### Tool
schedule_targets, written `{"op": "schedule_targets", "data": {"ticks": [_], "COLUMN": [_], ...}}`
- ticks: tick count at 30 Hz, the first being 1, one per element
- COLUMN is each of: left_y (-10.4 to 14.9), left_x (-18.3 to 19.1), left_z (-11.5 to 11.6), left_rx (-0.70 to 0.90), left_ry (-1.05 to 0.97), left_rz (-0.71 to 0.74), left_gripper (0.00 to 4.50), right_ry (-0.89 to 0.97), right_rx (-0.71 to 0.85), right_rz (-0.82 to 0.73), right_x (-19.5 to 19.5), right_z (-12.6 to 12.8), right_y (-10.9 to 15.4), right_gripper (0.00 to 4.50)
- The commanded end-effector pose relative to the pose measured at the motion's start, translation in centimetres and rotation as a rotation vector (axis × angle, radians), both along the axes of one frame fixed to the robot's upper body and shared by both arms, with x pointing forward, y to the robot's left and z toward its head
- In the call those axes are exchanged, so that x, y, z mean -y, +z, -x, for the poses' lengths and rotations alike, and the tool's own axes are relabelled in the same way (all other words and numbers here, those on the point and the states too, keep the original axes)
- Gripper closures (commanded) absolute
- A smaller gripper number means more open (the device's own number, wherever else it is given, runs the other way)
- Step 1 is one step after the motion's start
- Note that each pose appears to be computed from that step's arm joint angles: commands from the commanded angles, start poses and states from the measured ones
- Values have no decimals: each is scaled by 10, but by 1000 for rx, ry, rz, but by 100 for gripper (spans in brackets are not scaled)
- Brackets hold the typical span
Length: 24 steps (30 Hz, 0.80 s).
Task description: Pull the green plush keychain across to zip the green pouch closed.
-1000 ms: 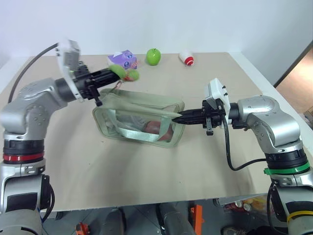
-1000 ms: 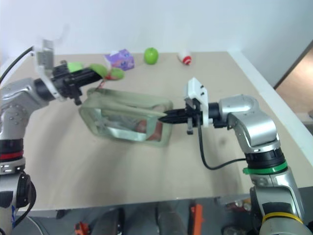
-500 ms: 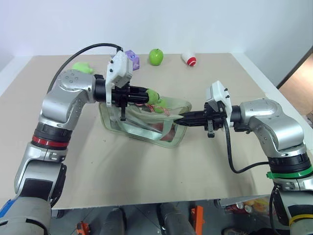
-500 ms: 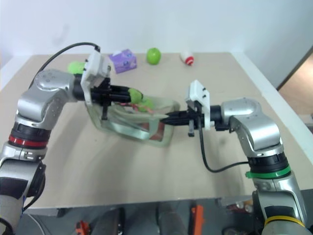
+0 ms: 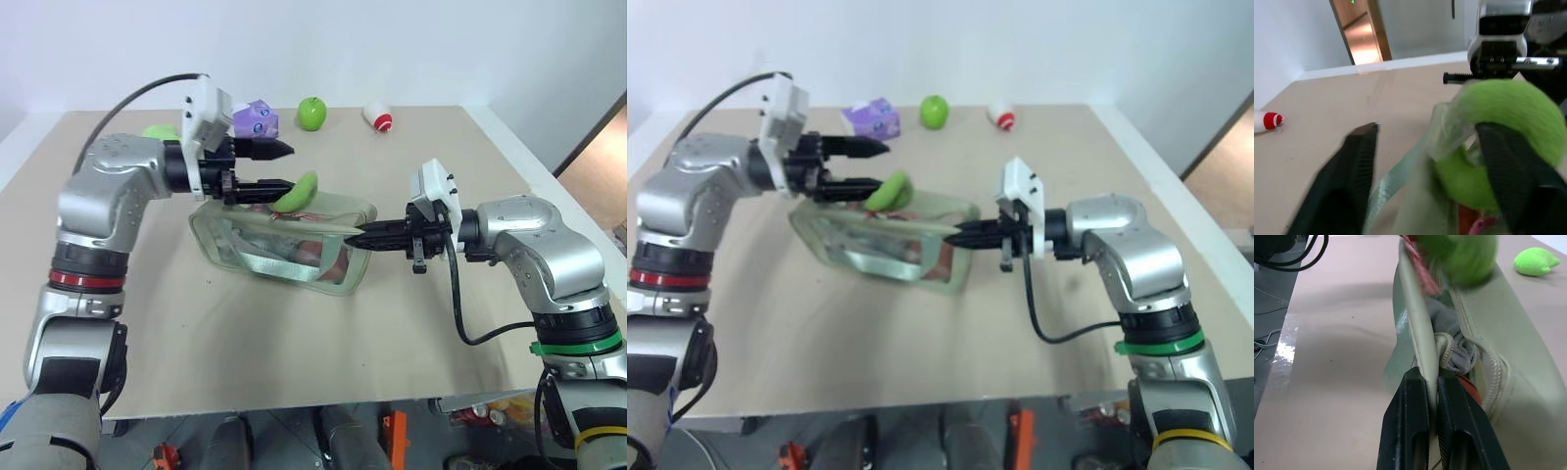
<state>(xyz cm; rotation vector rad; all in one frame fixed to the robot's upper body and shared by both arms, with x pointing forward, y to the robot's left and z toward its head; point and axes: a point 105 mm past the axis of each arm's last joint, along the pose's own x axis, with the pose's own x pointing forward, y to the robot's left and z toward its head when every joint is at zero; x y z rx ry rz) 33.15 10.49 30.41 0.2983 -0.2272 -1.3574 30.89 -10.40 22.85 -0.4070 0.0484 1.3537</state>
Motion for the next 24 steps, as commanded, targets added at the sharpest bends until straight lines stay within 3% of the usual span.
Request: {"op": "schedule_targets", "data": {"ticks": [1,5,12,17,21,24], "left_y": [23,14,-7,0,16,11], "left_x": [-16,-47,-80,-81,-101,-125], "left_z": [15,33,32,36,40,37], "left_rx": [57,25,-25,-25,-35,-70], "left_ry": [1,32,180,192,250,339], "left_rz": [43,-38,-134,-86,24,58], "left_gripper": [52,52,52,52,52,52], "right_ry": [39,55,82,101,104,104], "right_rx": [52,51,47,45,44,43], "right_rz": [-8,-9,-10,-9,-10,-11], "right_x": [-7,-9,-13,-17,-18,-18], "right_z": [2,2,1,2,2,3], "right_y": [12,13,14,13,13,12], "right_gripper": [450,450,450,450,450,450]}}
